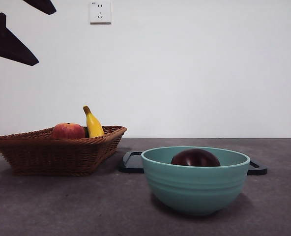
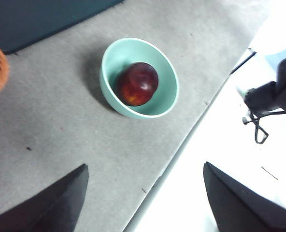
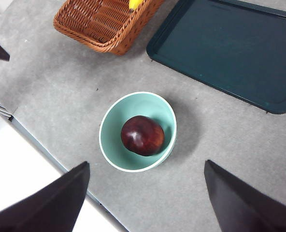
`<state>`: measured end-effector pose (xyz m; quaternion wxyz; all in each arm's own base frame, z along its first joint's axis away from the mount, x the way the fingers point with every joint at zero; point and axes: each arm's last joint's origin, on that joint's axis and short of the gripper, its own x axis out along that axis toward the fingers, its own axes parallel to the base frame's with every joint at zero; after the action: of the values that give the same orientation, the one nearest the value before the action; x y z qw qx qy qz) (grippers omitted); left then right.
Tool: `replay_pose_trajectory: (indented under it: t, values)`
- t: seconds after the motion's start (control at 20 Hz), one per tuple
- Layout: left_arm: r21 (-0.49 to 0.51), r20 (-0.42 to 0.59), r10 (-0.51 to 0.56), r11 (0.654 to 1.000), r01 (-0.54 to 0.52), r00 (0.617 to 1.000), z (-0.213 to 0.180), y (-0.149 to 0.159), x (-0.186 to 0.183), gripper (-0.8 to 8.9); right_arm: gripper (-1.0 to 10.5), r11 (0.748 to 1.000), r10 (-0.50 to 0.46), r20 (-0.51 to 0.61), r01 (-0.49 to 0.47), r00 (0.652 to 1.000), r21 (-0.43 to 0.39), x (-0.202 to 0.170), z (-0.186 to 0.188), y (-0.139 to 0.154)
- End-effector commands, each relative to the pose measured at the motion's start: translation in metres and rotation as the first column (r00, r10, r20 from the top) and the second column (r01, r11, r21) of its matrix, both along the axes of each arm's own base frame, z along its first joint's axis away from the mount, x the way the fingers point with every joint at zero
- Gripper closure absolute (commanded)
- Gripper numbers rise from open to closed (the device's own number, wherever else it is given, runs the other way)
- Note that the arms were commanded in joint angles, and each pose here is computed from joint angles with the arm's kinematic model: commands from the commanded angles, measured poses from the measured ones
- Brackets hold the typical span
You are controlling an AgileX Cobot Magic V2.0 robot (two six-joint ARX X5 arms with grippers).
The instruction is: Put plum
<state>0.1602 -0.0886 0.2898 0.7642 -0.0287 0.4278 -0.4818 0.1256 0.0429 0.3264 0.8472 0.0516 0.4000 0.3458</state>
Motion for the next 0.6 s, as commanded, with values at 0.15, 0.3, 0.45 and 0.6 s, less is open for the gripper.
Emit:
replay_pose_trajectory:
  t: [0.15, 0.3, 0.45, 0.6]
  values:
    - [-0.013, 0.01, -0.017, 1.0, 0.017, 1.0, 0.003, -0.002, 0.0, 4.39, 5.7, 1.0, 0.0, 0.012, 0.0, 1.0, 0.003, 0.001, 0.004, 0.001]
    - [-0.013, 0.01, -0.018, 1.0, 0.018, 1.0, 0.003, -0.002, 0.0, 4.39, 5.7, 1.0, -0.013, -0.01, 0.013, 1.0, 0.01, 0.003, 0.003, 0.001]
    - [-0.013, 0.01, -0.018, 1.0, 0.018, 1.0, 0.003, -0.002, 0.0, 4.39, 5.7, 1.0, -0.015, -0.074, 0.015, 0.997, -0.001, 0.011, -0.01, 0.003]
    - [-0.013, 0.01, -0.018, 1.0, 0.018, 1.0, 0.003, -0.002, 0.0, 4.39, 5.7, 1.0, -0.02, -0.14, 0.021, 0.99, 0.006, 0.026, -0.035, 0.011]
